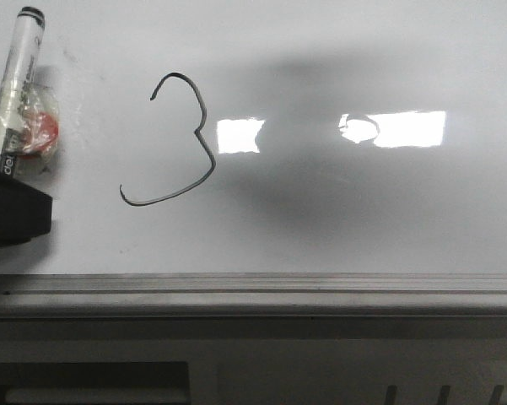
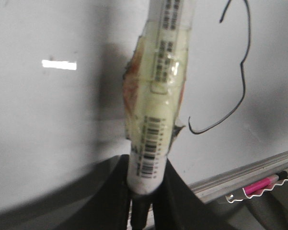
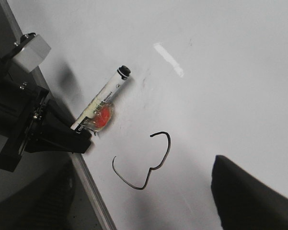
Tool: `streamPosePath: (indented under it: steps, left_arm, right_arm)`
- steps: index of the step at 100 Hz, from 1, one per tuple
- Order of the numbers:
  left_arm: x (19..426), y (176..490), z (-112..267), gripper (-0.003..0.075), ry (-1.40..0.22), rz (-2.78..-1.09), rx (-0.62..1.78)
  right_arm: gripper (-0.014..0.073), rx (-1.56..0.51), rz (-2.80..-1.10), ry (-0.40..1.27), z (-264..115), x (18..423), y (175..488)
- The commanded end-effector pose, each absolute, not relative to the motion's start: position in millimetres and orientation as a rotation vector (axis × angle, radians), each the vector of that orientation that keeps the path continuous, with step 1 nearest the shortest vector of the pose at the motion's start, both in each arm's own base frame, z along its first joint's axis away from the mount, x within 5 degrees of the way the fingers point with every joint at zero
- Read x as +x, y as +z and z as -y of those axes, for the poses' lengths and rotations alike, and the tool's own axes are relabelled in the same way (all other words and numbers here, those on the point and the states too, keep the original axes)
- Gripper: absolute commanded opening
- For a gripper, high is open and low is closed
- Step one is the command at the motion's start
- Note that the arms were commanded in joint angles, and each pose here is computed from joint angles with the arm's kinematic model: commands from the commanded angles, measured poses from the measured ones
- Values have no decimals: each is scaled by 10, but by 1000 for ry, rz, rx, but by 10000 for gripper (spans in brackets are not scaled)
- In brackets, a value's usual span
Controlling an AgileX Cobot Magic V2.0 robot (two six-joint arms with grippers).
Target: Write number 3 on whiteboard
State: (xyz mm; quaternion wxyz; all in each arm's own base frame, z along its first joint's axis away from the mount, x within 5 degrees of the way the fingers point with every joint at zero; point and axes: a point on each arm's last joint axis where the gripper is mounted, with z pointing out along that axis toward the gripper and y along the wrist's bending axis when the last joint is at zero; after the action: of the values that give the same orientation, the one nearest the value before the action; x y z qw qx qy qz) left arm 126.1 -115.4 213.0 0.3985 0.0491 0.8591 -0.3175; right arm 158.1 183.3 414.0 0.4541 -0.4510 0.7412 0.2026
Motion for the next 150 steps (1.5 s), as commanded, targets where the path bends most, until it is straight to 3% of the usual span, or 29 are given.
streamPosePath:
  steps: [1, 54, 61, 72, 83, 137, 143, 150]
  left_arm:
    - [1326, 2277, 1198, -20, -875, -2094, 42]
    - [1469, 2356, 1315, -5, -876, -2052, 44]
    - [1470, 2364, 1322, 73, -873, -2061, 52]
    - [1471, 2347, 1310, 293, -866, -2082, 40]
    - [1491, 2328, 1275, 398, -851, -2104, 9]
    - [1225, 2564, 891, 395, -751, -2097, 79]
    - [1162, 2614, 846, 376, -748, -2071, 101]
    - [1079, 2690, 785, 300, -751, -2020, 122]
  right_arm:
    - [520, -1044, -1735, 514, -1781, 1558, 4331]
    - [520, -1056, -1750, 513, -1778, 1551, 4316]
    - [520, -1056, -1750, 513, -1778, 1551, 4316]
    - [520, -1056, -1750, 513, -1778, 1551, 4316]
    - [520, -1056, -1750, 513, -1778, 1551, 4316]
    - [509, -1066, -1762, 511, -1775, 1545, 4303]
    - [430, -1077, -1774, 510, -1765, 1532, 4296]
    - [220, -1069, -1781, 518, -1735, 1501, 4305]
